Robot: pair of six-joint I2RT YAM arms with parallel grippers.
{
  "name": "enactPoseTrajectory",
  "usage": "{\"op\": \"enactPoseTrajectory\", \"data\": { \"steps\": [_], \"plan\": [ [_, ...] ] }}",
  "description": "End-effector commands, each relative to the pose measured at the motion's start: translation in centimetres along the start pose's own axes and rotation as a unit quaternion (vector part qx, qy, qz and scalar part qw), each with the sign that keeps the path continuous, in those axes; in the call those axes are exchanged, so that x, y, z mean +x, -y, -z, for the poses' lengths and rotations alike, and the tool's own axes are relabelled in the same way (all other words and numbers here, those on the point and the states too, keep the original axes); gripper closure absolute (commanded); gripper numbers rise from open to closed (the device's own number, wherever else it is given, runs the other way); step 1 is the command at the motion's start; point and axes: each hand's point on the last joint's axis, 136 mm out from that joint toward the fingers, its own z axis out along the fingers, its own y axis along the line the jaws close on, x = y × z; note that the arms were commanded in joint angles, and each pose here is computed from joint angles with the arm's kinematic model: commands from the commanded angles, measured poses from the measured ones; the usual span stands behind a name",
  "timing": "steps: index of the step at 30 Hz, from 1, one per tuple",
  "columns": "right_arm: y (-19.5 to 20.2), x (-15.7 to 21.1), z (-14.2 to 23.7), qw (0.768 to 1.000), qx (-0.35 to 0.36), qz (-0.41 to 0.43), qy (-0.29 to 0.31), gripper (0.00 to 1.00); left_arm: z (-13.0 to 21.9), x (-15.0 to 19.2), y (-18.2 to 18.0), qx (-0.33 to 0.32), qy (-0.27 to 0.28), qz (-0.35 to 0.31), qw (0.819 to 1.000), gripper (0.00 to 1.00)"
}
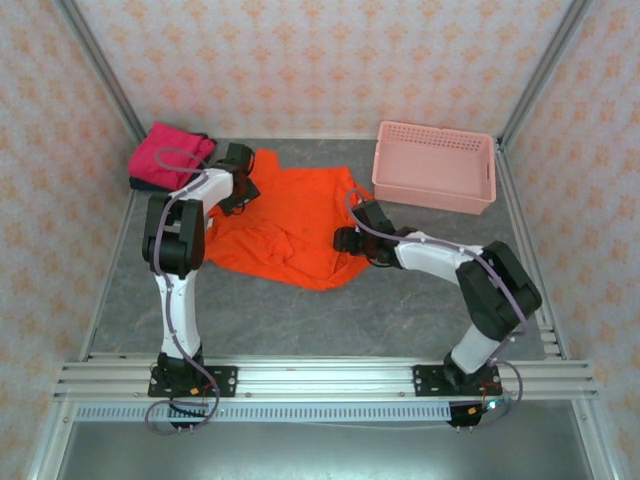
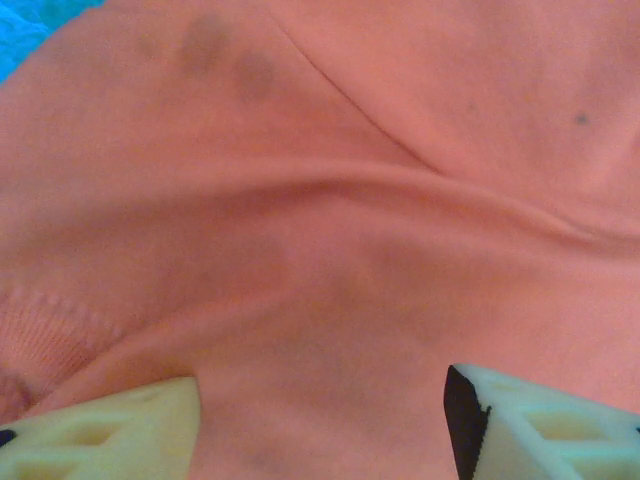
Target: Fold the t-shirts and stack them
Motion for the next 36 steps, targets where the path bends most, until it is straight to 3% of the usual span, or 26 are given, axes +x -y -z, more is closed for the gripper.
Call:
{"op": "enactPoseTrajectory", "data": {
  "steps": [1,5,10,16,21,29,31,36],
  "plan": [
    [0.7,-2.1,2.7,0.997,0.008,-0.029,0.066,0.43,6.7,-0.2,0.1,-0.035,0.052,-0.071,0.995,0.23],
    [3.3,-1.7,4.0,0.994,0.020,-0.070,0.085,0.43,10.6,2.6,0.5,-0.066,0.068,-0.141,0.986,0.09],
    [4.8,-1.0,4.6,0.993,0.025,-0.079,0.082,0.43,11.3,5.8,0.1,-0.064,0.049,-0.150,0.985,0.08],
    [4.8,-0.4,4.5,0.994,0.015,-0.081,0.072,0.42,8.5,6.5,-0.6,-0.115,0.030,-0.139,0.983,0.27],
    [4.6,-0.4,4.7,0.994,0.009,-0.082,0.074,0.42,6.4,7.4,0.1,-0.111,0.012,-0.129,0.985,0.43],
    [4.5,-0.3,4.6,0.994,0.005,-0.081,0.071,0.43,4.7,7.7,1.2,-0.093,-0.009,-0.119,0.989,0.47],
    [4.5,-0.4,4.6,0.994,0.006,-0.081,0.071,0.42,4.3,8.2,0.7,-0.094,-0.019,-0.108,0.990,0.51],
    [4.6,-0.3,4.5,0.994,0.008,-0.080,0.068,0.42,3.9,8.3,-2.2,-0.112,-0.024,-0.060,0.992,0.50]
  ]
}}
